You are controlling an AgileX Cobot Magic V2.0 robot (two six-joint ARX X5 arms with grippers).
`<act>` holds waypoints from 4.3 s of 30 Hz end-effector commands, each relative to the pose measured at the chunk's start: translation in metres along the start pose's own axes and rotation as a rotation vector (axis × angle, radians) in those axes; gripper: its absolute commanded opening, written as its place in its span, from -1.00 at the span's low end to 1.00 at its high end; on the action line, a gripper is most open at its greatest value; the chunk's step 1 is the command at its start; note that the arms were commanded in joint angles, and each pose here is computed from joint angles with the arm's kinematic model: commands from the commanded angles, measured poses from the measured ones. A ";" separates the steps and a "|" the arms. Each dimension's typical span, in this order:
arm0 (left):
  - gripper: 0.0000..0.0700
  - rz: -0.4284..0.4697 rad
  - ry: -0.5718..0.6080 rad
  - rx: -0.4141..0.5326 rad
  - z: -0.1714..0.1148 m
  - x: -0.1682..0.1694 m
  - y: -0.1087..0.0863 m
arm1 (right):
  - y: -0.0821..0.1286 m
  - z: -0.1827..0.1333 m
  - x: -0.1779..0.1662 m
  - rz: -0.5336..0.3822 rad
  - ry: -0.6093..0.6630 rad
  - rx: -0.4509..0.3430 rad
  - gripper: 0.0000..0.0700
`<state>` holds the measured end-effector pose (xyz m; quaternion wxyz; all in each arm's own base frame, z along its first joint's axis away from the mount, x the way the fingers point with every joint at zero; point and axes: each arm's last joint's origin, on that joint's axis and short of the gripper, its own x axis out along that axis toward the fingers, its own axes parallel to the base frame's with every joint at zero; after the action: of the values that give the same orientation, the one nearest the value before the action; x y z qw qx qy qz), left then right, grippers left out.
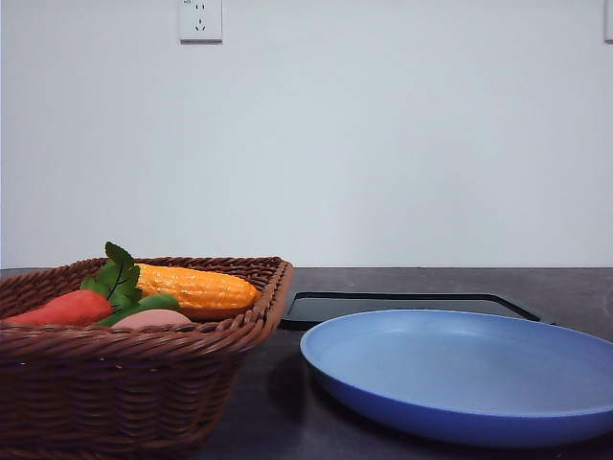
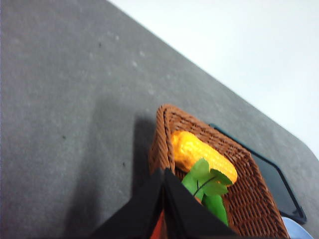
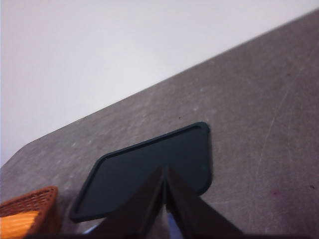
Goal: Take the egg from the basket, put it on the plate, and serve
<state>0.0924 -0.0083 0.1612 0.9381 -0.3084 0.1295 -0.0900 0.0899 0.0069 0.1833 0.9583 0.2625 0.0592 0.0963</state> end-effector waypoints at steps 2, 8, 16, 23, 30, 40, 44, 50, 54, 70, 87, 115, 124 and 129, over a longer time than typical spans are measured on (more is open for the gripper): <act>-1.00 -0.012 -0.013 0.000 0.013 -0.004 -0.010 | 0.010 0.014 -0.006 -0.006 0.008 0.007 -1.00; -1.00 -0.023 0.089 0.014 0.028 -0.001 -0.022 | 0.024 0.038 -0.008 -0.048 0.093 -0.027 -1.00; -1.00 -0.138 0.243 0.080 0.053 0.011 -0.042 | 0.034 0.057 0.009 -0.063 0.310 -0.065 -1.00; -1.00 -0.225 0.453 0.128 0.072 0.025 -0.060 | 0.031 0.054 0.032 -0.021 0.566 -0.002 -1.00; -0.98 -0.301 0.591 0.121 0.080 0.038 -0.070 | 0.020 0.036 0.050 0.025 0.812 0.083 -0.91; -0.12 -0.310 0.602 0.114 0.079 0.040 -0.070 | 0.006 0.021 0.070 -0.064 0.927 0.104 -0.13; -0.01 -0.310 0.602 0.114 0.079 0.040 -0.070 | 0.002 0.011 0.082 -0.070 0.986 0.114 -0.13; -0.01 -0.310 0.603 0.113 0.079 0.040 -0.070 | 0.000 -0.007 0.101 -0.051 1.056 0.108 -0.13; -0.01 -0.307 0.607 0.109 0.079 0.040 -0.070 | -0.003 -0.019 0.111 -0.055 1.099 0.116 -0.21; 0.19 -0.308 0.609 0.109 0.079 0.040 -0.070 | -0.005 -0.025 0.117 -0.042 1.107 0.157 -1.00; 0.22 -0.199 0.758 0.391 0.066 0.050 -0.134 | 0.012 0.003 0.097 -0.008 0.983 0.114 -1.00; 0.22 0.005 1.096 0.708 -0.050 0.122 -0.160 | 0.007 0.007 0.096 -0.020 0.960 0.125 -1.00; 0.21 -0.020 1.133 0.715 -0.057 0.123 -0.161 | 0.007 0.007 0.096 -0.019 0.957 0.123 -1.00; -0.07 -0.032 1.146 0.728 -0.060 0.121 -0.162 | 0.007 0.007 0.097 -0.017 0.954 0.123 -1.00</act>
<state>0.1750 -0.1944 0.1898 0.7678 0.1120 0.5650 -0.2805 0.1809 0.0293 0.1827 0.8041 0.2432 0.5088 0.1883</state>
